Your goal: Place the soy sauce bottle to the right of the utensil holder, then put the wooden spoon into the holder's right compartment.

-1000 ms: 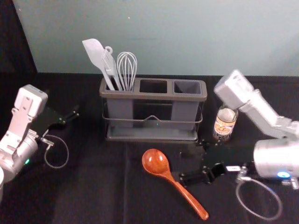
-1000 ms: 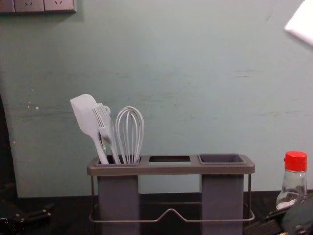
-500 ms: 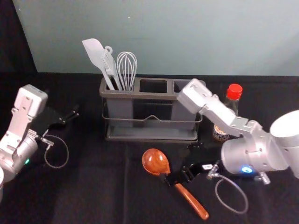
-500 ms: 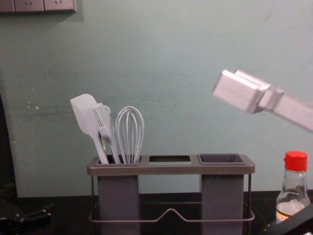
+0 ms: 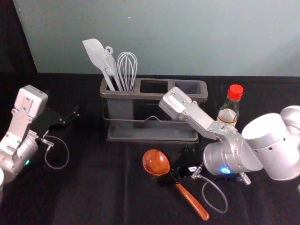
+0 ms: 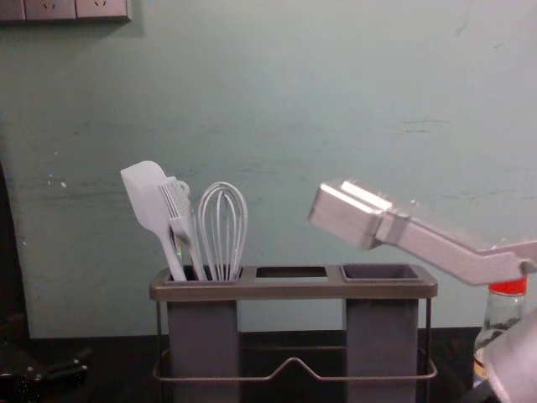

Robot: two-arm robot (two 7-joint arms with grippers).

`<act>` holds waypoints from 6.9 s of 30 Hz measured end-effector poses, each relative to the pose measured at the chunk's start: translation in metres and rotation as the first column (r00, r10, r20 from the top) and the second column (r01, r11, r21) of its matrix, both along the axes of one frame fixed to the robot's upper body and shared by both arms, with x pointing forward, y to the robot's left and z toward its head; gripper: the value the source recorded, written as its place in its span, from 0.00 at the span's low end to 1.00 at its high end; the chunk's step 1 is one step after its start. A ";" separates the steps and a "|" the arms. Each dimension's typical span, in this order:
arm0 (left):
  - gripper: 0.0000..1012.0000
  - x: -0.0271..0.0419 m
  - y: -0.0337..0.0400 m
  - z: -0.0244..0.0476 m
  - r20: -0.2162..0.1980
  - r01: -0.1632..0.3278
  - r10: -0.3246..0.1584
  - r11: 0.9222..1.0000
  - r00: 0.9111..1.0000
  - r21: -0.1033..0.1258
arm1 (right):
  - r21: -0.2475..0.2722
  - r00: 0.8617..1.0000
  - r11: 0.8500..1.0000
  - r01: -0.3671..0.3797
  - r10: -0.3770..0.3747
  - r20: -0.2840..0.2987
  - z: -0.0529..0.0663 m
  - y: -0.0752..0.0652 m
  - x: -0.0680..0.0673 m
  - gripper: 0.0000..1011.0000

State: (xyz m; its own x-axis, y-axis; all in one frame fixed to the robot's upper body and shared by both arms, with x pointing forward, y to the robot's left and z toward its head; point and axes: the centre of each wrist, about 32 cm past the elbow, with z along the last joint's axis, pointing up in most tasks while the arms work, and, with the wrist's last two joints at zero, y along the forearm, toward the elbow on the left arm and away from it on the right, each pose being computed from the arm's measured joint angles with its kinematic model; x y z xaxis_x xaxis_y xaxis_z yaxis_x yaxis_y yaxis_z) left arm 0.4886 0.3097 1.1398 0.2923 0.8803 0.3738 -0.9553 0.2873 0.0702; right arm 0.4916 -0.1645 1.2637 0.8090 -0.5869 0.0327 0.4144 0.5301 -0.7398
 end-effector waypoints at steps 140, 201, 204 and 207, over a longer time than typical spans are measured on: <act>0.99 0.0000 0.0000 0.0000 0.000 0.000 0.000 1.000 1.000 0.000 | 0.385 0.739 0.922 0.033 -0.282 0.612 0.074 0.002 -0.023 0.83; 0.99 0.0000 0.0000 0.0000 0.000 0.000 0.000 1.000 1.000 0.000 | 0.452 0.574 0.888 0.085 -0.415 0.706 0.027 0.002 0.036 0.83; 0.99 0.0000 0.0000 0.0000 0.000 0.000 0.000 1.000 1.000 0.000 | 0.450 0.577 0.889 0.085 -0.413 0.705 0.025 0.001 0.035 0.83; 0.99 0.0000 0.0000 0.0000 0.000 0.000 0.000 1.000 1.000 0.000 | 0.447 0.584 0.890 0.087 -0.409 0.701 0.023 0.001 0.033 0.83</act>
State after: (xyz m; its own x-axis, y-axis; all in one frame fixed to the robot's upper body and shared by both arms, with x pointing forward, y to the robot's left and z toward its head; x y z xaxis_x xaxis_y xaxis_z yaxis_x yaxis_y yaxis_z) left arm 0.4886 0.3097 1.1398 0.2922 0.8803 0.3737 -0.9553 0.2873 0.0702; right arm 0.5244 -0.1635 1.2864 0.3955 -0.8597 0.3232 0.8851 0.4508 0.1159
